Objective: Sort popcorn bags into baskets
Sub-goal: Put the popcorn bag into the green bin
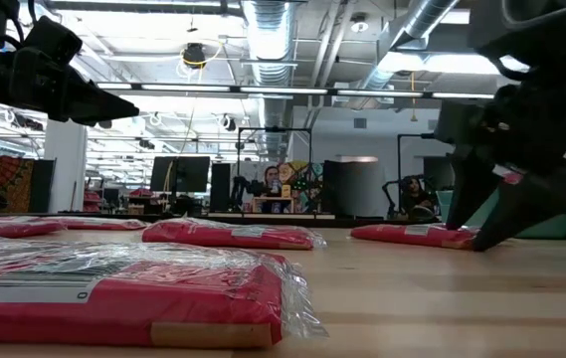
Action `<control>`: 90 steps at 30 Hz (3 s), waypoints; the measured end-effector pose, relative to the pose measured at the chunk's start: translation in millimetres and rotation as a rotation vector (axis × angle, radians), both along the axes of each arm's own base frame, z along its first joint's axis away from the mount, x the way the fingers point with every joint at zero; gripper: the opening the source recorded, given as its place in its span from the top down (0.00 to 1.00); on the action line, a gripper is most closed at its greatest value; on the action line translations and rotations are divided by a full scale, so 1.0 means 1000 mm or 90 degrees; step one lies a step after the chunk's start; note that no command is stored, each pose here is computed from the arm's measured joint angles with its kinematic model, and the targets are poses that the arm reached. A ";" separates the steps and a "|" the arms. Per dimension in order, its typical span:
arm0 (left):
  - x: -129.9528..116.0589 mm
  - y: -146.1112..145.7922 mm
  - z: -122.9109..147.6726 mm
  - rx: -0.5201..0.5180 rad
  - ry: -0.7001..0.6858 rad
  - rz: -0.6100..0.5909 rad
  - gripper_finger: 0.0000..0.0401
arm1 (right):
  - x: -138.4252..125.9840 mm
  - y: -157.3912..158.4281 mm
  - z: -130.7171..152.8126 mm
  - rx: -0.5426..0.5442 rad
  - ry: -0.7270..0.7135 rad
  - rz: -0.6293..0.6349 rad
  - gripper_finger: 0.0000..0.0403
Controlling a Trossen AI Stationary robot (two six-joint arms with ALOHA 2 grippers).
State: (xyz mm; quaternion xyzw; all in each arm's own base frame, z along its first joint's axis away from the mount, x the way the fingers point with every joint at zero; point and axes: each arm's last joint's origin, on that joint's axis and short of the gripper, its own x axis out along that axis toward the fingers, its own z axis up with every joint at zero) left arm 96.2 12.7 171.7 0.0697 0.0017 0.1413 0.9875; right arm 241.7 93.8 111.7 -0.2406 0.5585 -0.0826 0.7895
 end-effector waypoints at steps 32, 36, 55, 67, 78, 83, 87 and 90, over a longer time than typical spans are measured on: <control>0.000 0.000 0.000 0.000 0.000 0.000 0.66 | -0.080 -0.006 0.104 0.444 -0.343 -0.328 0.99; 0.000 0.000 0.000 0.000 0.000 0.000 0.66 | -0.089 0.010 0.066 0.467 -0.311 -0.342 0.99; 0.000 0.000 0.000 0.000 0.000 0.000 0.66 | -0.085 0.028 0.062 0.449 -0.242 -0.292 0.67; 0.000 0.000 0.000 0.000 0.000 0.000 0.66 | -0.038 0.018 0.054 0.474 -0.228 -0.171 0.39; 0.000 0.000 0.000 0.000 0.000 0.000 0.66 | -0.015 0.011 0.022 0.534 -0.114 -0.133 0.40; 0.000 0.000 0.000 0.000 0.000 0.000 0.66 | -0.009 0.005 0.011 0.566 -0.067 -0.131 0.52; 0.000 0.000 0.000 0.000 0.000 0.000 0.66 | -0.006 -0.002 0.010 0.590 -0.046 -0.125 0.76; 0.000 0.000 0.000 0.000 0.000 0.000 0.66 | -0.006 -0.008 0.016 0.620 -0.046 -0.120 0.95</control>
